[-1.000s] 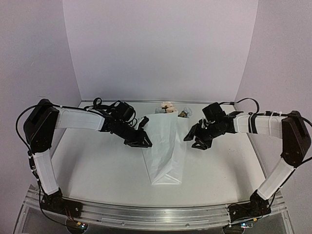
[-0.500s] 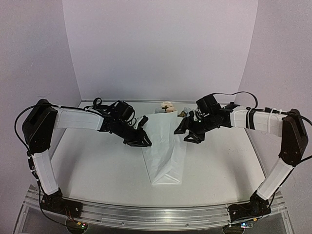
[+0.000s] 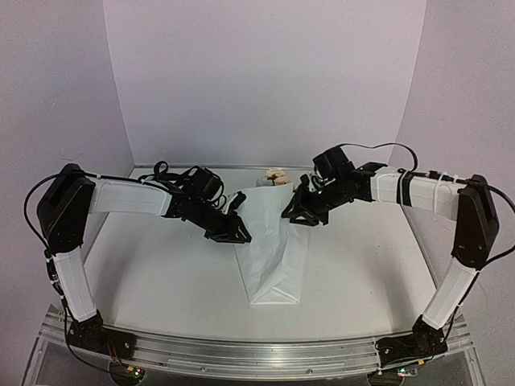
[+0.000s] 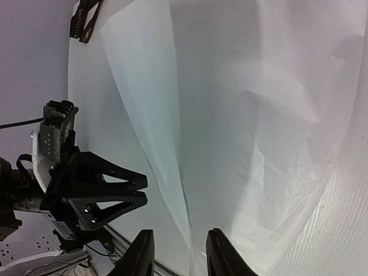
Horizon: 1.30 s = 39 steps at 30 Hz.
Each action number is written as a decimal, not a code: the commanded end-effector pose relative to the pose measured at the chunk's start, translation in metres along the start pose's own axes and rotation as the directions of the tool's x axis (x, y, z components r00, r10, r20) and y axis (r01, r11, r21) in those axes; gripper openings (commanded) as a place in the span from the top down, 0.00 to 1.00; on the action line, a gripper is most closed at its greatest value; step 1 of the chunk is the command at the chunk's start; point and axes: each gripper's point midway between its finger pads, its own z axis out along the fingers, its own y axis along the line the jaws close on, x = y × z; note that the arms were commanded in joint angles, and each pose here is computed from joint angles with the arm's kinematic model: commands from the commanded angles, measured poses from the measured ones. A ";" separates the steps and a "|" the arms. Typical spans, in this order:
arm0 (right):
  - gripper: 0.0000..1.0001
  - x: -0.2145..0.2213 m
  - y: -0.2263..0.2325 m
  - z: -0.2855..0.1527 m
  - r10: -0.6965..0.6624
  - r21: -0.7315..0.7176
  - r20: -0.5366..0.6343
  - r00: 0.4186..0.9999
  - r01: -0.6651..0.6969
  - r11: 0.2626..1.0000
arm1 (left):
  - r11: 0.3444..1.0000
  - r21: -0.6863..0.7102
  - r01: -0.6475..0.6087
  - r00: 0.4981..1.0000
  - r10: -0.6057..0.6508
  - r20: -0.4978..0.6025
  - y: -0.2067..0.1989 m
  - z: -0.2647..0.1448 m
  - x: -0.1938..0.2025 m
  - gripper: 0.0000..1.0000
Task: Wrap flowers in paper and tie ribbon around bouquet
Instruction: Press the fold line of the folded bouquet.
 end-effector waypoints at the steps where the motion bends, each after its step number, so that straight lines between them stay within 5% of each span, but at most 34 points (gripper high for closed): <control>1: 0.79 0.007 -0.006 0.015 0.011 0.026 -0.051 0.999 -0.010 1.000 | 0.998 0.037 -0.056 0.998 0.055 0.023 -0.019 -0.009 -0.005 0.75; 5: 1.00 0.019 -0.031 0.014 -0.004 0.095 -0.058 0.998 0.009 0.995 | 0.997 0.039 -0.061 0.998 0.061 0.000 -0.021 -0.007 0.004 0.75; 15: 1.00 0.028 -0.103 0.011 0.004 0.273 -0.045 0.999 0.009 0.962 | 0.993 0.087 -0.081 0.985 0.093 -0.144 -0.040 0.029 0.063 0.76; 39: 1.00 0.011 -0.111 0.019 0.051 0.303 -0.033 0.998 -0.038 0.952 | 0.998 0.046 -0.038 0.954 0.049 -0.296 -0.030 0.086 0.143 0.79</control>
